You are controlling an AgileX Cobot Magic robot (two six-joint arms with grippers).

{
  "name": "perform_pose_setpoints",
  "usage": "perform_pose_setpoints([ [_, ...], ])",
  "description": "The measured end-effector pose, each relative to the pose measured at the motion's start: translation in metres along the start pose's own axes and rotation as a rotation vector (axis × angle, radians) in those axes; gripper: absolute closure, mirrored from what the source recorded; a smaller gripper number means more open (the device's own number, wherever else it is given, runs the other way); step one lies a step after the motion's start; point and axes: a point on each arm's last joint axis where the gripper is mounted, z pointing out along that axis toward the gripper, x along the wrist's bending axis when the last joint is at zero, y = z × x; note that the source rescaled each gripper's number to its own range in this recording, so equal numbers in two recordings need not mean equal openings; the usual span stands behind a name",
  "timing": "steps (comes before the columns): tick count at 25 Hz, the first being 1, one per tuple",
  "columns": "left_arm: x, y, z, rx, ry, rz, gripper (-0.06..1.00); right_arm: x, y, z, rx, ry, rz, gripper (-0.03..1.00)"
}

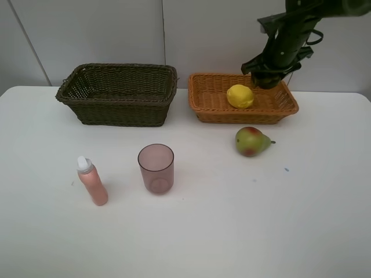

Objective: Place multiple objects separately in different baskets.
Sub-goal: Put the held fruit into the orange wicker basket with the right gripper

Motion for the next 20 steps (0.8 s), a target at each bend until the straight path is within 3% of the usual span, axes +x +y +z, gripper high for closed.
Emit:
perform_pose_setpoints([
  [9,0.000,0.000,0.000,0.000,0.000,0.000,-0.06,-0.012,0.005,0.045,0.024,-0.011,0.015,0.88],
  [20,0.000,0.000,0.000,0.000,0.000,0.000,-0.06,-0.017,0.006,0.049,-0.002,-0.018,0.023,0.88],
])
